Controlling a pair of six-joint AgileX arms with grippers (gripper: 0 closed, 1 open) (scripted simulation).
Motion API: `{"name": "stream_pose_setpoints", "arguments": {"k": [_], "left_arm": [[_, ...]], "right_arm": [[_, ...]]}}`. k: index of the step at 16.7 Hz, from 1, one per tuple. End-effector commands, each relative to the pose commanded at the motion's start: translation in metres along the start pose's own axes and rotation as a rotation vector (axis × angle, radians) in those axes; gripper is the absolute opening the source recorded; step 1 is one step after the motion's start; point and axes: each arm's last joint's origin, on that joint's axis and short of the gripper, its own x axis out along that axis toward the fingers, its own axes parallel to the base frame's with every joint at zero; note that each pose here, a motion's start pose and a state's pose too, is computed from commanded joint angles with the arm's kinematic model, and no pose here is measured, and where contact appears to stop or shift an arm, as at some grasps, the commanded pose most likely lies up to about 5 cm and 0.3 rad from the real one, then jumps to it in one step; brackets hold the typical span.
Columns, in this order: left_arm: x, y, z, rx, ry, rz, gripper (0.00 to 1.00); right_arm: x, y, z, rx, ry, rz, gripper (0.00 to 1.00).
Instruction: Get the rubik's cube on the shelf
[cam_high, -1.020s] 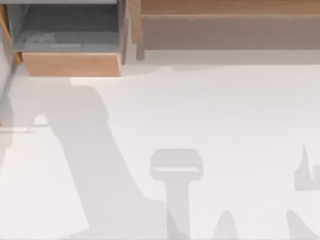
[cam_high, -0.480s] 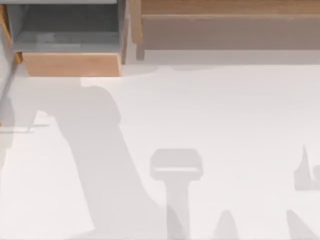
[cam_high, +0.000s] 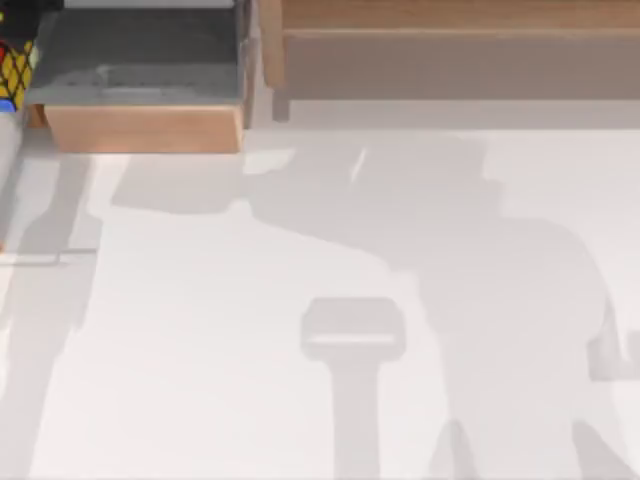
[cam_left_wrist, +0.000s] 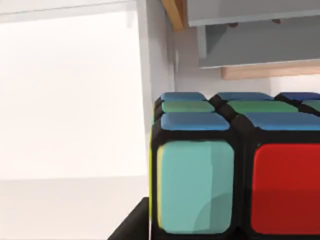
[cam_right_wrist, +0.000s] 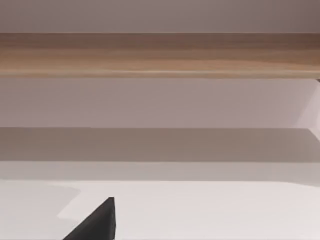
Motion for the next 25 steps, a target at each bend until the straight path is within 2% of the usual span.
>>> {"name": "stream_pose_setpoints", "arguments": {"k": [4, 7, 9, 11, 14, 17, 20, 25], "left_arm": [[0.005, -0.158, -0.012, 0.391, -0.125, -0.082, 0.0], [0.008, -0.276, -0.041, 0.632, -0.317, -0.15, 0.0], [0.006, -0.342, -0.062, 0.725, -0.498, -0.192, 0.0], [-0.002, -0.395, -0.08, 0.74, -0.72, -0.232, 0.0], [-0.017, -0.448, -0.101, 0.628, -1.051, -0.274, 0.0], [-0.014, -0.468, -0.116, 0.42, -1.27, -0.263, 0.0], [0.009, -0.463, -0.12, 0.194, -1.371, -0.199, 0.0], [0.058, -0.421, -0.106, -0.101, -1.412, -0.047, 0.0]], "right_arm": [[0.0, 0.0, 0.0, 0.0, 0.0, 0.0, 1.0], [0.0, 0.0, 0.0, 0.0, 0.0, 0.0, 1.0], [0.0, 0.0, 0.0, 0.0, 0.0, 0.0, 1.0], [0.0, 0.0, 0.0, 0.0, 0.0, 0.0, 1.0], [0.0, 0.0, 0.0, 0.0, 0.0, 0.0, 1.0], [0.0, 0.0, 0.0, 0.0, 0.0, 0.0, 1.0], [0.0, 0.0, 0.0, 0.0, 0.0, 0.0, 1.0], [0.0, 0.0, 0.0, 0.0, 0.0, 0.0, 1.0]]}}
